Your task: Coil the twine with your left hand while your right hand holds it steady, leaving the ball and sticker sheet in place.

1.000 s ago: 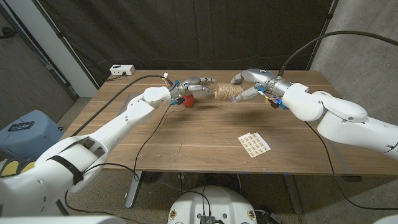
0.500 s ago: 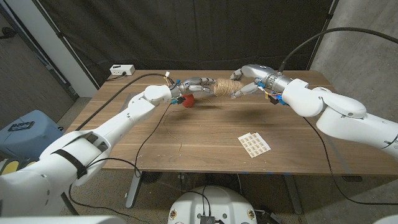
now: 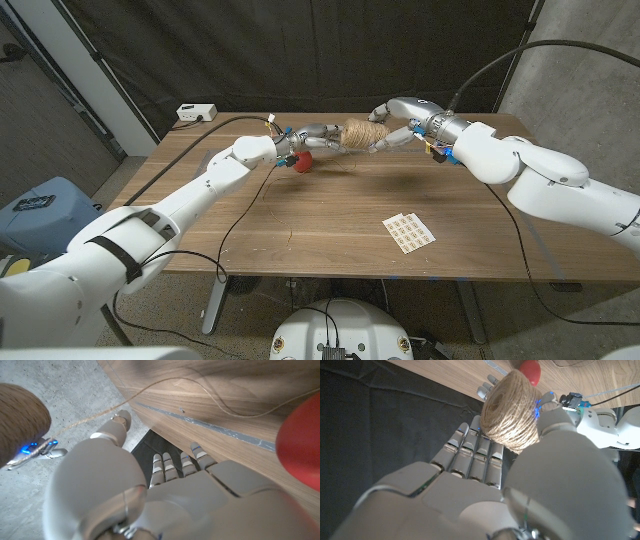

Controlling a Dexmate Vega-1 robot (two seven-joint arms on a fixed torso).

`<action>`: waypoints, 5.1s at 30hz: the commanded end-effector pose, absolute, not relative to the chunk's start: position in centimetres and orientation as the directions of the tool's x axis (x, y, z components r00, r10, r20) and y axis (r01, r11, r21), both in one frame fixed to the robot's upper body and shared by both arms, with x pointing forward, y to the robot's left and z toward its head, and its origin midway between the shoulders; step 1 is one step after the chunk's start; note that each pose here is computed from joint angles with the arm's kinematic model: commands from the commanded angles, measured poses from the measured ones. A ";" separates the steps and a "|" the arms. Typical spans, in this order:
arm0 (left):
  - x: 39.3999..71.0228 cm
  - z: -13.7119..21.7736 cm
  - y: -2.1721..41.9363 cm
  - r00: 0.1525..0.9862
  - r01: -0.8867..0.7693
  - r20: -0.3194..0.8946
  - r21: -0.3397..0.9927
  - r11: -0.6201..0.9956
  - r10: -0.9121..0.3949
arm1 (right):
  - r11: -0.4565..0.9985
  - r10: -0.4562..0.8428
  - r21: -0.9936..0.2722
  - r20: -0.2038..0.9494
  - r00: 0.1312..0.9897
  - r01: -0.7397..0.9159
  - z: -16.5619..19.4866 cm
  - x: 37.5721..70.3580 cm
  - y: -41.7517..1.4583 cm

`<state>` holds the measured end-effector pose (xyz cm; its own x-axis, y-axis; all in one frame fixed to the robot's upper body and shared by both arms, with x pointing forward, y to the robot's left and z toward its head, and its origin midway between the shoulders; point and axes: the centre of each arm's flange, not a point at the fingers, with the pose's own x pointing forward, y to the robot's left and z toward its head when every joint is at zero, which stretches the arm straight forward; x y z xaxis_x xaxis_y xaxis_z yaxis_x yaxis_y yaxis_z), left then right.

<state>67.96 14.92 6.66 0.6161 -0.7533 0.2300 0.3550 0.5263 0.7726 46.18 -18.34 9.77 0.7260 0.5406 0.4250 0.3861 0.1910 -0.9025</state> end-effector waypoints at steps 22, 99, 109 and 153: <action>66.5 6.0 13.2 0.582 0.327 0.228 0.814 0.481 -0.781 | 0.233 0.569 -0.881 0.468 0.676 0.413 10.9 45.2 -18.0; 65.3 4.2 9.2 0.592 0.270 0.282 0.813 0.516 -0.755 | 0.204 0.565 -0.847 0.511 0.647 0.491 13.1 46.9 -17.2; 65.0 4.2 8.9 0.584 0.286 0.265 0.818 0.500 -0.767 | 0.194 0.569 -0.845 0.511 0.645 0.499 13.4 47.1 -17.4; 64.4 3.4 7.7 0.603 0.249 0.357 0.766 0.593 -0.714 | 0.131 0.571 -0.835 0.504 0.648 0.534 14.7 48.7 -17.8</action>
<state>64.50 7.97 3.45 0.5989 -0.7224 0.3455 0.2549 0.5810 0.7730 48.27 -17.72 14.55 0.6422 0.5673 0.5155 0.5354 0.1493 -0.8313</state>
